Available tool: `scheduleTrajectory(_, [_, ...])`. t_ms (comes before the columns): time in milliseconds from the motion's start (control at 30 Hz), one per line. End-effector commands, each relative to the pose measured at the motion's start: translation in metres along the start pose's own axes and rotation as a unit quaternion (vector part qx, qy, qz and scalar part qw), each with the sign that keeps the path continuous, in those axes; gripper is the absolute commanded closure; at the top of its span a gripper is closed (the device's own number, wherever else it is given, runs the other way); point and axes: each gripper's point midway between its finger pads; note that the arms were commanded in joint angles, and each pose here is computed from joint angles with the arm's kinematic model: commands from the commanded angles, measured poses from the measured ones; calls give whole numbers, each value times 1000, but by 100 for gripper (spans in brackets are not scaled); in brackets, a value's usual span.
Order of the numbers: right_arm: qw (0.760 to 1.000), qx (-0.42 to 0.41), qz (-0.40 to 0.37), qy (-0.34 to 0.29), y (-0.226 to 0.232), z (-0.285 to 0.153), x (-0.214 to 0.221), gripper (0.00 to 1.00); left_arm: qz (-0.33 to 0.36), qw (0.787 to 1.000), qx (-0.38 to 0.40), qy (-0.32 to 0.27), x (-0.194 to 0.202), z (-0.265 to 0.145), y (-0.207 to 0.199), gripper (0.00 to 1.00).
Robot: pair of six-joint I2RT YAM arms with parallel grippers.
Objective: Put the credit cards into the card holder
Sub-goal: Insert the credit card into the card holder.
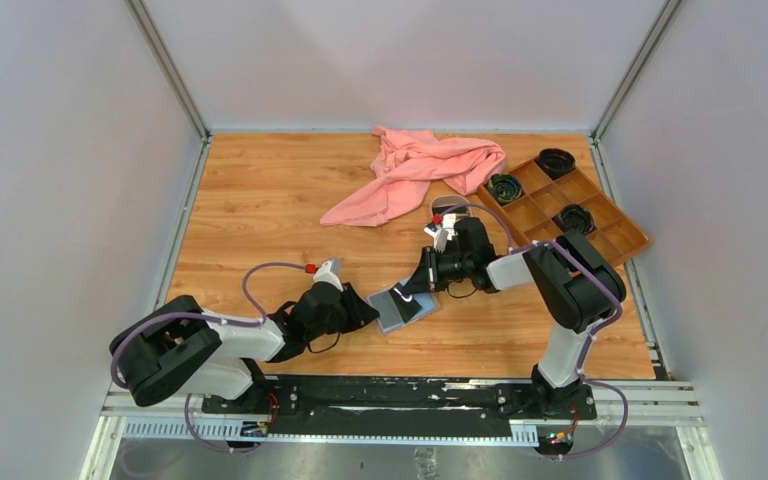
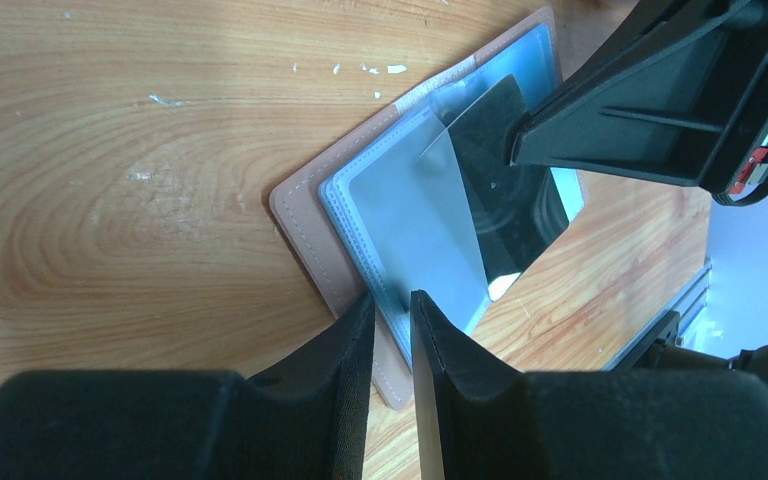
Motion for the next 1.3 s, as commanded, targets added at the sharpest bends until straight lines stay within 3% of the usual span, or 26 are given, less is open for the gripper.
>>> scheduleTrajectory(0, [999, 34, -2, -10, -12, -3, 1, 100, 4, 999, -41, 19, 11, 1, 22, 75])
scheduleTrajectory(767, [996, 78, 28, -34, -27, -14, 2, 100, 8, 998, -62, 23, 14, 7, 32, 76])
scheduleTrajectory(1267, [997, 72, -5, -36, -26, -15, -2, 100, 9, 998, -62, 25, 14, 7, 32, 76])
Point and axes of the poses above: each gripper's point midway between its finger pads, its own z axis out along the fingers, its own y axis along the line the jaws close on, x = y × z, and after that the axes turned 1 degree about z, right-handed
